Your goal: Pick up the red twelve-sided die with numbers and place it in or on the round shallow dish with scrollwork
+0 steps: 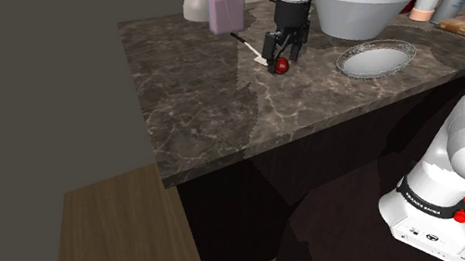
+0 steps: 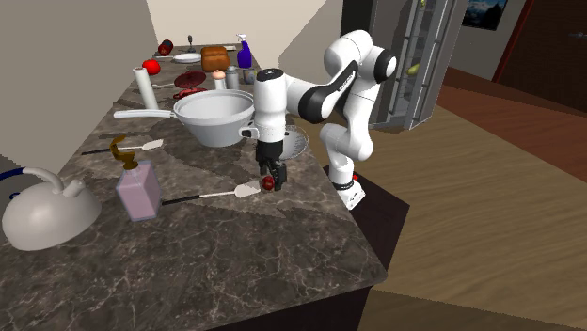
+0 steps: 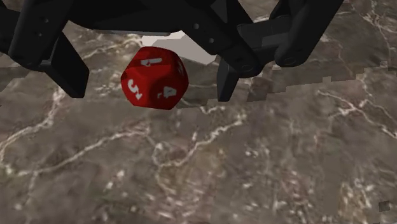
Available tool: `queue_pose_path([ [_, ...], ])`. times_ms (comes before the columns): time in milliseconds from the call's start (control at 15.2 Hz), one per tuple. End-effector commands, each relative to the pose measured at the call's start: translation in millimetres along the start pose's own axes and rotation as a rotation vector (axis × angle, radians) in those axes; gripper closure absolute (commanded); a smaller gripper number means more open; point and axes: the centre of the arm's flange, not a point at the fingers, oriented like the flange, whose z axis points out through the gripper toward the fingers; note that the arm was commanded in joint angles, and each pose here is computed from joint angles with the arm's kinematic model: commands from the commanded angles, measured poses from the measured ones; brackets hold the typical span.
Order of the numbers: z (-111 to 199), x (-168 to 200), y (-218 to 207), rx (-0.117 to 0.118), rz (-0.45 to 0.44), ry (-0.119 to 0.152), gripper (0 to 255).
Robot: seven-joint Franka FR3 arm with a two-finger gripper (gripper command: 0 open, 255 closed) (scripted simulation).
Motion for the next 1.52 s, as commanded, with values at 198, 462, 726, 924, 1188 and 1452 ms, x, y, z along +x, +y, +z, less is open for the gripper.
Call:
queue_pose_path([
  [198,0.0,0.0,0.0,0.0,0.0,0.0,255],
  [462,0.0,0.0,0.0,0.0,0.0,0.0,255],
  [726,-5.2,0.2,0.1,0.0,0.0,0.0,255],
  [924,-21.1,1.0,0.2,0.0,0.0,0.0,255],
  [1188,-42.2,2.0,0.4,0.0,0.0,0.0,255],
  [1452,-63.2,3.0,0.7,0.0,0.0,0.0,255],
])
